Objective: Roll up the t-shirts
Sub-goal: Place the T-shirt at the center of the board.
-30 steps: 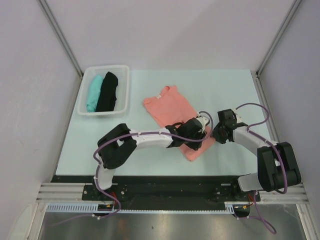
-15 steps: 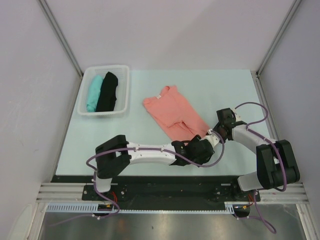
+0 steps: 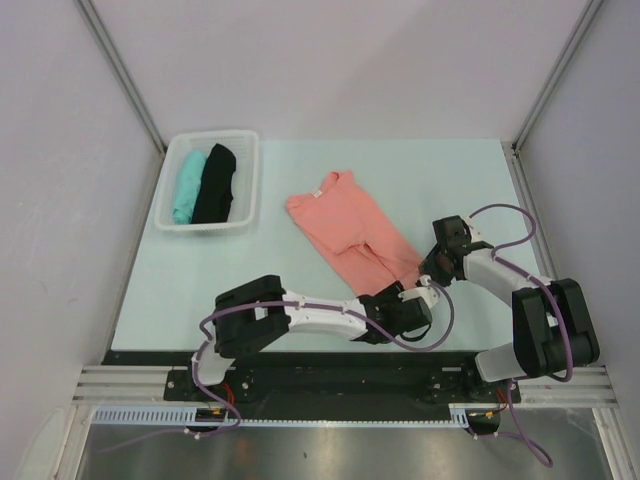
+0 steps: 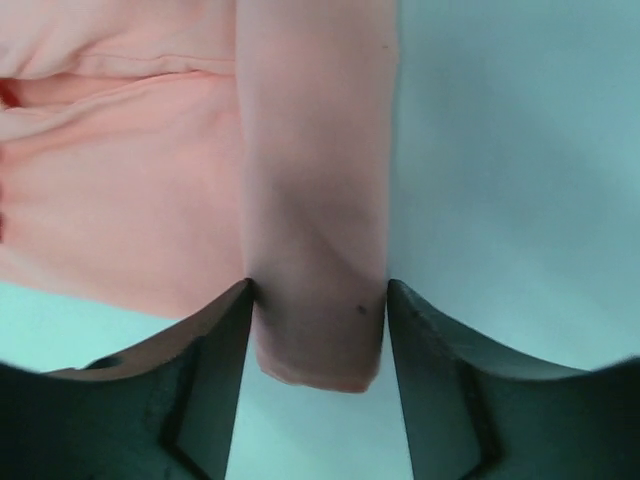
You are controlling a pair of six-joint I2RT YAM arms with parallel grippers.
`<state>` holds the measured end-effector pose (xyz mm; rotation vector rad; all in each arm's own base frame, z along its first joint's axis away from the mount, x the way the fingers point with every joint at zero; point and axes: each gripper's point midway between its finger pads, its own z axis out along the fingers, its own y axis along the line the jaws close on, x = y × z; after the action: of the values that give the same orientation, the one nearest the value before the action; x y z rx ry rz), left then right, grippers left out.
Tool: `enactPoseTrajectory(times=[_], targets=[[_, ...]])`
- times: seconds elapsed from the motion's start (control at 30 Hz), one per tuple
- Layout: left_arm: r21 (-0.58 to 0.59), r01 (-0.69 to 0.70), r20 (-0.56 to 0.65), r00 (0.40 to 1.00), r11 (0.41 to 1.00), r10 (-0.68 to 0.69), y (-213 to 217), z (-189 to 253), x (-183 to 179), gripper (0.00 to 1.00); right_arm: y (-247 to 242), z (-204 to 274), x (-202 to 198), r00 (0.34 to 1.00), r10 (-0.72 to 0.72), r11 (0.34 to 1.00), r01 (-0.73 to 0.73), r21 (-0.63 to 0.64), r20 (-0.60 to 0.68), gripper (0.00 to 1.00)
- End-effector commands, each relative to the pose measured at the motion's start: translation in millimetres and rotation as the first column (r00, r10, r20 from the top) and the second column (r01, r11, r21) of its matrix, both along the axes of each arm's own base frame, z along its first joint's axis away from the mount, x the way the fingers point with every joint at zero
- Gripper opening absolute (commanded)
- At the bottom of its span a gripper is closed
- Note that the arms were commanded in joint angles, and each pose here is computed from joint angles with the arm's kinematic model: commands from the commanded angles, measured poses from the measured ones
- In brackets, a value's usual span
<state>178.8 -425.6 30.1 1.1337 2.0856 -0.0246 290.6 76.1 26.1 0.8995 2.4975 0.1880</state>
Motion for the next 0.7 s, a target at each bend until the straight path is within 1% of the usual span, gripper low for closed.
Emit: enactPoseTrajectory(times=[0.0, 0.03, 0.13, 0.2, 0.23, 0.3, 0.33, 0.43, 0.47, 0.53, 0.57, 0.6, 0.63, 0.67], targets=[[0.128, -0.023, 0.158, 0.987, 0.991, 0.003, 5.1, -1.9, 17.4, 0.54, -5.9, 5.1, 9.8, 0.999, -0.031, 0.999, 0.031, -0.024, 0.017, 0.41], [0.154, -0.024, 0.174, 0.985, 0.988, -0.003, 6.9, -4.8, 19.3, 0.46, -5.8, 5.6, 10.6, 0.999, -0.027, 0.999, 0.027, -0.025, 0.019, 0.41], [0.149, 0.010, 0.172, 0.984, 0.989, -0.036, 3.7, -3.3, 16.3, 0.33, -7.2, 7.3, 12.0, 0.999, -0.023, 0.999, 0.024, -0.029, 0.023, 0.42], [0.106, 0.044, 0.149, 0.987, 0.993, -0.060, -1.4, 3.4, 11.5, 0.23, -8.9, 8.0, 11.4, 1.000, -0.021, 0.999, 0.022, -0.030, 0.021, 0.42], [0.071, 0.086, 0.104, 0.990, 0.994, -0.093, -8.0, 3.9, 3.3, 0.18, -9.1, 9.2, 11.4, 1.000, -0.020, 0.999, 0.020, -0.027, 0.023, 0.44], [0.003, 0.127, 0.056, 0.990, 0.992, -0.127, -15.5, 12.5, -6.6, 0.13, -12.7, 15.0, 11.0, 0.999, -0.016, 0.999, 0.017, -0.031, 0.035, 0.46], [-0.033, 0.166, 0.004, 0.986, 0.986, -0.166, -21.7, 12.6, -17.3, 0.13, -13.9, 18.2, 11.2, 0.999, -0.014, 0.999, 0.016, -0.034, 0.044, 0.53], [-0.125, 0.187, -0.077, 0.977, 0.975, -0.197, -28.9, 22.3, -33.7, 0.10, -23.1, 35.1, 10.8, 0.996, -0.019, 0.999, 0.023, -0.049, 0.088, 0.61], [-0.154, 0.206, -0.128, 0.966, 0.966, -0.226, -31.3, 22.0, -43.4, 0.10, -24.9, 40.9, 10.7, 0.994, -0.020, 0.999, 0.025, -0.047, 0.104, 0.62], [-0.215, 0.170, -0.201, 0.956, 0.962, -0.214, -31.6, 25.3, -48.2, 0.09, -28.4, 54.3, 7.7, 0.991, -0.018, 0.999, 0.024, -0.041, 0.134, 0.63], [-0.244, 0.181, -0.266, 0.932, 0.953, -0.245, -31.4, 20.3, -59.1, 0.09, -28.6, 58.1, 5.8, 0.990, -0.017, 0.999, 0.023, -0.038, 0.142, 0.63], [-0.285, 0.136, -0.308, 0.924, 0.949, -0.225, -30.2, 24.4, -56.7, 0.08, -29.8, 60.0, 1.3, 0.991, -0.015, 0.999, 0.021, -0.044, 0.136, 0.63], [-0.310, 0.116, -0.338, 0.914, 0.944, -0.223, -28.8, 24.5, -57.0, 0.08, -30.7, 68.1, -1.2, 0.987, -0.015, 0.999, 0.022, -0.045, 0.159, 0.63], [-0.333, 0.102, -0.373, 0.899, 0.937, -0.231, -25.7, 19.0, -60.2, 0.08, -29.9, 67.7, -8.0, 0.989, -0.008, 0.999, 0.015, -0.051, 0.145, 0.63]])
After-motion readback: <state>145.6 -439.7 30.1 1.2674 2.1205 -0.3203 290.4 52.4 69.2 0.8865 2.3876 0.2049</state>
